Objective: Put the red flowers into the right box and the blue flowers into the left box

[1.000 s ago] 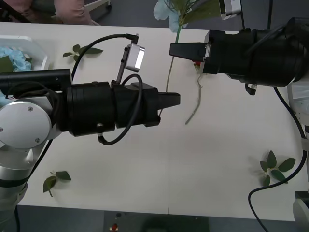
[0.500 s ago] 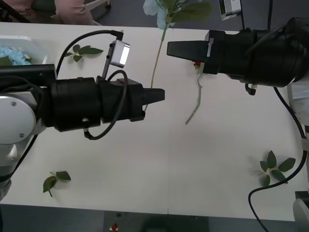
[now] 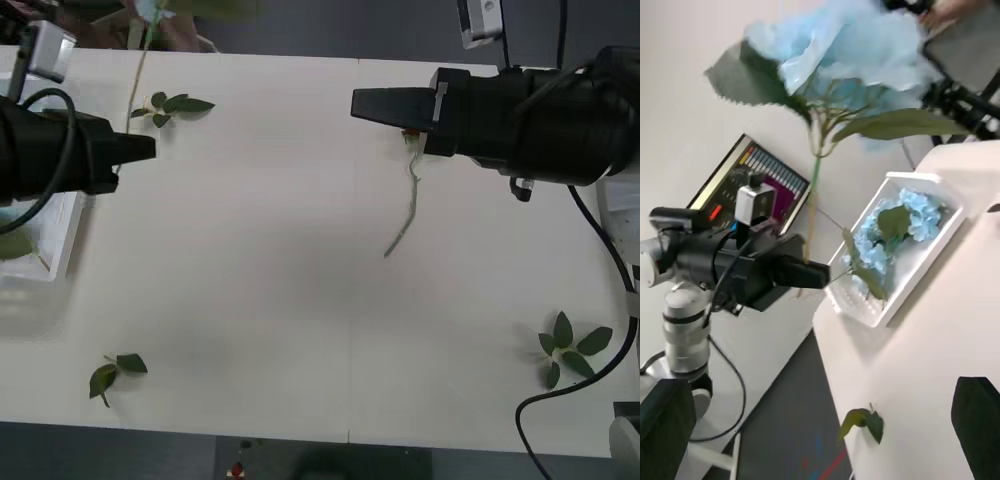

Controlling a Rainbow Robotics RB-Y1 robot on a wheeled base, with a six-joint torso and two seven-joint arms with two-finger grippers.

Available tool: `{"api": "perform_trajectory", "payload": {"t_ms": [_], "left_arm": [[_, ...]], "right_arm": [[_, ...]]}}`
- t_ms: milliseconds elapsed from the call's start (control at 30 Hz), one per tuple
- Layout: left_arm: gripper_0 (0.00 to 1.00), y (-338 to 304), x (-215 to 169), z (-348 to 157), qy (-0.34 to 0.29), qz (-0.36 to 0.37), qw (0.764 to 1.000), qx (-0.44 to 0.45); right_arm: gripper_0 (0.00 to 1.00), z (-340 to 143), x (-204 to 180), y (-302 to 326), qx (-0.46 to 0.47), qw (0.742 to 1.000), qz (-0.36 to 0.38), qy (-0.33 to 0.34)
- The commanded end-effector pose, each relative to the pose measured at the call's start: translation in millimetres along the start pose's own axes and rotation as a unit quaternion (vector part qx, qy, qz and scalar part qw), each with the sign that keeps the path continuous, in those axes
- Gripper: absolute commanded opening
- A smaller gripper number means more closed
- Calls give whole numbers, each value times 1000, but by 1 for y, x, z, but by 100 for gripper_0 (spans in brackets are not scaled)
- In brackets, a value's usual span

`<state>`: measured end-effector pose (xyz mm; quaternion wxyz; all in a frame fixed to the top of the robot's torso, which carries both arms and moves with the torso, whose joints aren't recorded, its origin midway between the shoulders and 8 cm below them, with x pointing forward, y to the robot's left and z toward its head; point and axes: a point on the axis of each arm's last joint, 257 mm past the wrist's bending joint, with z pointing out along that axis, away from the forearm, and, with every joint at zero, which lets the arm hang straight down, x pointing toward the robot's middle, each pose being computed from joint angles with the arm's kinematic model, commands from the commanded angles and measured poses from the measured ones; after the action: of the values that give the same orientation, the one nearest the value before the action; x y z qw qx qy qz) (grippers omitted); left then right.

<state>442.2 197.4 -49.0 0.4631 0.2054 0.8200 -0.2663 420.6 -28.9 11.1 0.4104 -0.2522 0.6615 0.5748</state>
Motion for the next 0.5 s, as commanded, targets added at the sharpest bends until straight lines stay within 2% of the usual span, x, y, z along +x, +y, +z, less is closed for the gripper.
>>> {"api": "perform_trajectory", "payload": {"t_ms": [33, 167, 500], "left_arm": [[0, 49, 11, -21, 16, -46, 997, -56], [0, 101, 24, -44, 19, -68, 991, -110], [0, 203, 69, -102, 25, -126, 966, -226]], "right_arm": [[100, -15, -10, -23, 57, 998, -12, -3], [100, -33, -10, -62, 136, 990, -25, 13], [100, -84, -8, -141, 291, 956, 36, 18]]}}
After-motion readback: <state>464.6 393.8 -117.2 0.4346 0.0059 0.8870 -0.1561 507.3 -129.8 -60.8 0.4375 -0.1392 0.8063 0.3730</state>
